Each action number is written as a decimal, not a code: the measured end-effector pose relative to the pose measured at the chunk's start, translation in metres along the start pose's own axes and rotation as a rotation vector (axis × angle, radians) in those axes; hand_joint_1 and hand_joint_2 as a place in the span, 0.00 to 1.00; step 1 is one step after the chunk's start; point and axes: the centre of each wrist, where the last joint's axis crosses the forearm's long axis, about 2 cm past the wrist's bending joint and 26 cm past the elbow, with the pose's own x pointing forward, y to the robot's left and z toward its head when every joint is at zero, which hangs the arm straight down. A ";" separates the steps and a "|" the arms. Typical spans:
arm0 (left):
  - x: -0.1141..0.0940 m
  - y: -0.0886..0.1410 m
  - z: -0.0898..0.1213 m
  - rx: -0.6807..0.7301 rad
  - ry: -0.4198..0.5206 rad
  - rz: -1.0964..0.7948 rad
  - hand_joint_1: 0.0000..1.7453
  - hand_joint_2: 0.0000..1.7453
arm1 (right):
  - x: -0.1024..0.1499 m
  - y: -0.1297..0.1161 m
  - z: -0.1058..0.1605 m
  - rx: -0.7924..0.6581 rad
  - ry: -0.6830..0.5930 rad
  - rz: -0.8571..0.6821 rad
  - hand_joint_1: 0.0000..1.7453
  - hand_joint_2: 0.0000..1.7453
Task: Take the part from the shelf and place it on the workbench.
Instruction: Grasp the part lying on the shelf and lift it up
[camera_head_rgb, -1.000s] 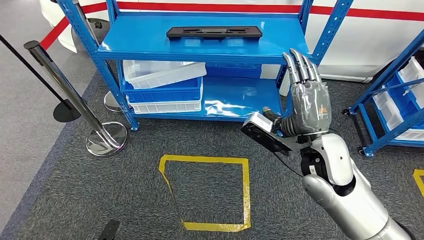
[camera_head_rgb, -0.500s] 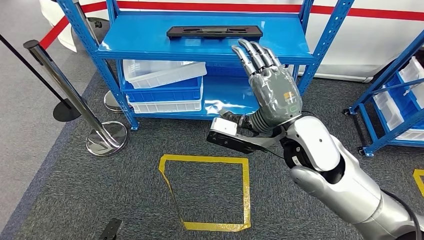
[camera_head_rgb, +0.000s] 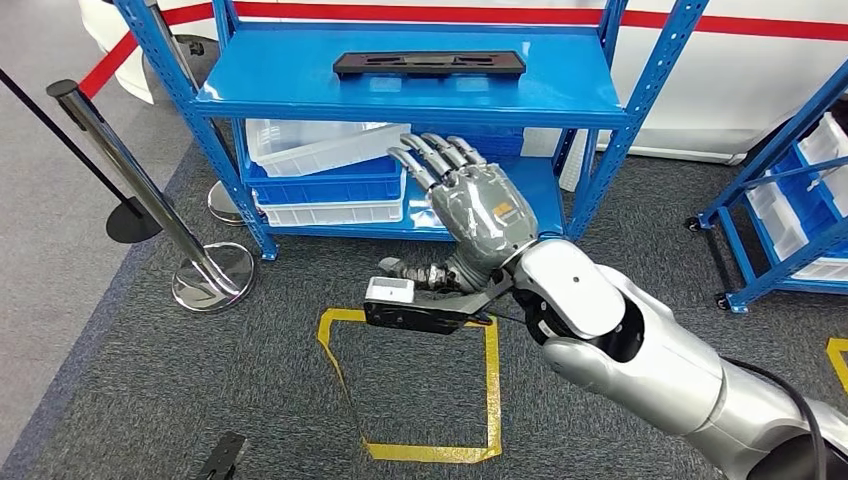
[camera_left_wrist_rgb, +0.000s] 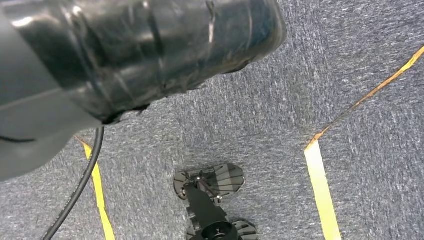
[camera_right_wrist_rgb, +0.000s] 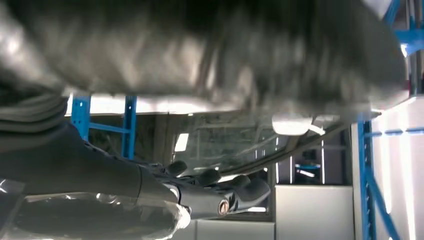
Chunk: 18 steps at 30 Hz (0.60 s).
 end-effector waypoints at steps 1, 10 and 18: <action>0.000 0.000 0.000 0.000 0.000 0.000 0.00 0.00 | 0.001 0.001 -0.001 0.005 -0.004 0.002 0.00 0.00; 0.000 0.000 0.000 -0.020 0.005 0.006 0.00 0.00 | 0.015 0.019 -0.006 0.078 -0.050 0.026 0.00 0.00; 0.000 -0.001 0.000 -0.034 0.003 -0.001 0.00 0.00 | 0.024 0.036 -0.010 0.138 -0.072 0.036 0.00 0.00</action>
